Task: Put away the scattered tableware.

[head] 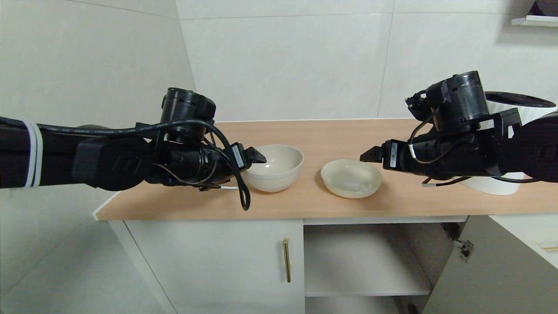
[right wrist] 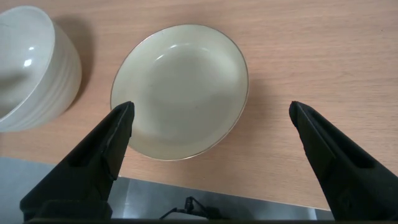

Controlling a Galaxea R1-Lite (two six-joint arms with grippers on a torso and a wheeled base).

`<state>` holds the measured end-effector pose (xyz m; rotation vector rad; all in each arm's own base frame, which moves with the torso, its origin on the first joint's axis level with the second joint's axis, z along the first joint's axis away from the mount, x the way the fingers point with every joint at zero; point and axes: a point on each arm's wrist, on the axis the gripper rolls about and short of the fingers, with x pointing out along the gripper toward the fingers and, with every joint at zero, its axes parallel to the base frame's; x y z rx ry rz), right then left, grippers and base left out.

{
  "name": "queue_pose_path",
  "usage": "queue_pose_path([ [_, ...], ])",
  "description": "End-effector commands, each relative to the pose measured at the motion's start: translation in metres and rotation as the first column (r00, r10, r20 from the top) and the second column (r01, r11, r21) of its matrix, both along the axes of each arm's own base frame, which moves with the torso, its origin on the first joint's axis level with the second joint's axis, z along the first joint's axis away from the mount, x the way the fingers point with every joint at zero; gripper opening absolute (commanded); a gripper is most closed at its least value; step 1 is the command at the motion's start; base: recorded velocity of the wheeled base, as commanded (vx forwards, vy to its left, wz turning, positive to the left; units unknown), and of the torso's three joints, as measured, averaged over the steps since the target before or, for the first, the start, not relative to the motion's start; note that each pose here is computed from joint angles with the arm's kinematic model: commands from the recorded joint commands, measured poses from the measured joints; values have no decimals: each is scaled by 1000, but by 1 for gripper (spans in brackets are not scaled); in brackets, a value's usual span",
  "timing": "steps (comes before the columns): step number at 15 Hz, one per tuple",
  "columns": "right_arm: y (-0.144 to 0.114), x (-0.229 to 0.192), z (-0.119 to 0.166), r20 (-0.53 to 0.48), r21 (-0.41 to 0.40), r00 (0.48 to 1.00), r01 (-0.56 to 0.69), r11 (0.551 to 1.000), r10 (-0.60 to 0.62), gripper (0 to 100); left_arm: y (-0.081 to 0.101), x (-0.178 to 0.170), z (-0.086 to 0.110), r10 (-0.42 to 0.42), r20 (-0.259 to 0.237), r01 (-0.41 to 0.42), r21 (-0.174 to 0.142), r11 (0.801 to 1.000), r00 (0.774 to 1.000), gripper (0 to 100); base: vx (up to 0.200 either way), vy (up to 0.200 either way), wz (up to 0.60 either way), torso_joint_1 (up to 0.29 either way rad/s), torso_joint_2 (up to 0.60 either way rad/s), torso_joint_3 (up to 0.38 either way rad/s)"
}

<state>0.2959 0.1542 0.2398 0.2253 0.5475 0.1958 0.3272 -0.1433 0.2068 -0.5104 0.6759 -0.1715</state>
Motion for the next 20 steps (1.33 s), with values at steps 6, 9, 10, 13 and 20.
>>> queue_pose_path([
  [6, 0, 0, 1, 4, 2, 1000, 0, 1000, 0, 100, 1, 2, -2, 2, -5, -2, 1, 1000, 1000, 0, 0, 0, 0, 0, 0, 0],
  [9, 1, 2, -1, -2, -3, 1000, 1, 1000, -1, 100, 3, -3, 4, 4, 9, -4, -5, 1000, 1000, 0, 0, 0, 0, 0, 0, 0],
  [10, 2, 5, -5, -7, -16, 1000, 16, 1000, -16, 100, 3, -4, 4, 1, 8, -1, -3, 1000, 1000, 0, 0, 0, 0, 0, 0, 0],
  [13, 9, 24, -22, -3, -108, 990, 142, 984, -143, 100, 9, -18, 12, -40, 15, 40, -28, 999, 999, 0, 0, 0, 0, 0, 0, 0],
  [20, 14, 36, -42, -35, -153, 986, 158, 976, -165, 100, 15, -38, 24, -148, 30, 150, -83, 985, 989, 0, 0, 0, 0, 0, 0, 0],
])
